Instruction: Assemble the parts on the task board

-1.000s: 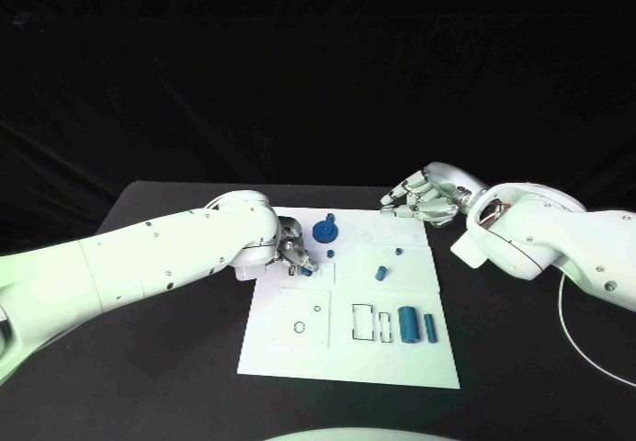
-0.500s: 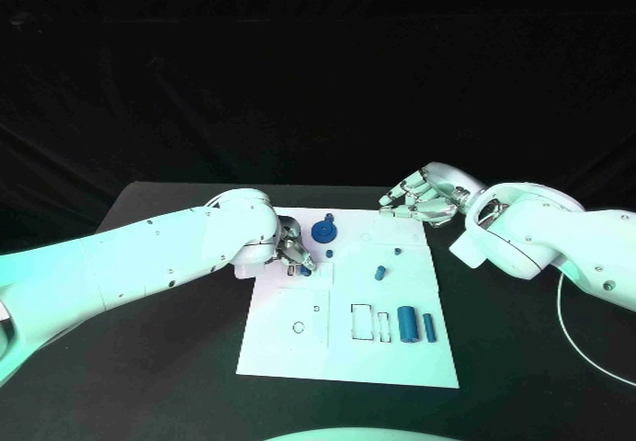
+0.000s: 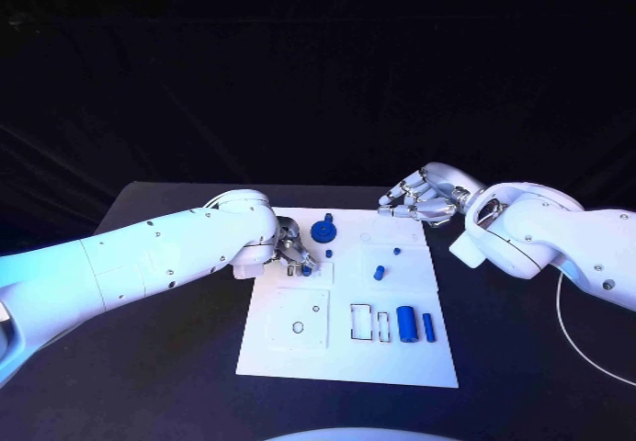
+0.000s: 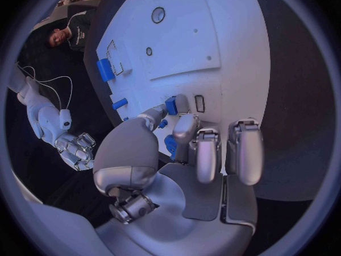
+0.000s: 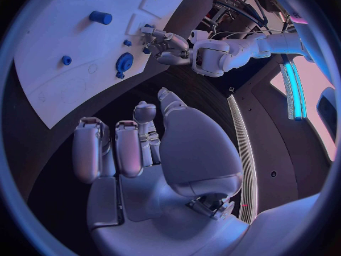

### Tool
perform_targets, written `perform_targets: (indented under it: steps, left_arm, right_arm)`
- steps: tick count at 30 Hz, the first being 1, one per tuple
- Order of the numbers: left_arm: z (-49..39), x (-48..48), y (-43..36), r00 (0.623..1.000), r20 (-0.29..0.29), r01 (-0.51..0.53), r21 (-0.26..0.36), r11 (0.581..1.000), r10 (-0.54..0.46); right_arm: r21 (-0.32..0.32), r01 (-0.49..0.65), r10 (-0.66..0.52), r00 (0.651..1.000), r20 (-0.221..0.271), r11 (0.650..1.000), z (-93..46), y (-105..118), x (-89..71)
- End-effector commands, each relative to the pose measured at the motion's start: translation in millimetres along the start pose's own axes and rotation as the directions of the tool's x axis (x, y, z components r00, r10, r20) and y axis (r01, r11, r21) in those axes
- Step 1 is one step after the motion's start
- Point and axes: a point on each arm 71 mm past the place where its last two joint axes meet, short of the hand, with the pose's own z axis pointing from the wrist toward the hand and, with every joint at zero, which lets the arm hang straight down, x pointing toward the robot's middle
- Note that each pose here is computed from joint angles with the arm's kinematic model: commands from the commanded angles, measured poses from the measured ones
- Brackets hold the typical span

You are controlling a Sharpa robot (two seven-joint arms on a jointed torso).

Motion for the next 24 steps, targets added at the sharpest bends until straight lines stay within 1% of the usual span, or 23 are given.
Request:
perform_targets:
  steps: [1,9,15,20,24]
  left_arm:
    - [4.3,9.1,4.5,0.999,-0.035,-0.022,-0.025,0.999,0.021]
    - [3.0,8.4,5.5,0.999,-0.028,-0.016,-0.022,1.0,0.015]
    - [-1.5,6.8,9.2,1.0,-0.013,-0.003,-0.017,1.0,0.003]
    - [-10.1,0.2,9.4,1.0,0.017,0.02,0.002,1.0,-0.02]
    - [-19.6,-9.4,7.5,0.998,0.047,0.04,0.025,0.999,-0.041]
  right_arm:
    - [-0.011,-0.001,0.001,1.0,-0.012,1.0,-0.1,0.9,1.2]
    - [-0.012,-0.003,0.002,1.0,-0.01,1.0,-0.2,0.7,0.8]
    - [-0.011,-0.003,0.003,1.0,-0.01,1.0,-0.2,0.2,0.5]
    - [-0.009,-0.004,0.004,1.0,-0.008,1.0,0.0,-0.7,-0.1]
    - [-0.008,-0.005,0.004,1.0,-0.007,1.0,0.6,-1.1,-0.2]
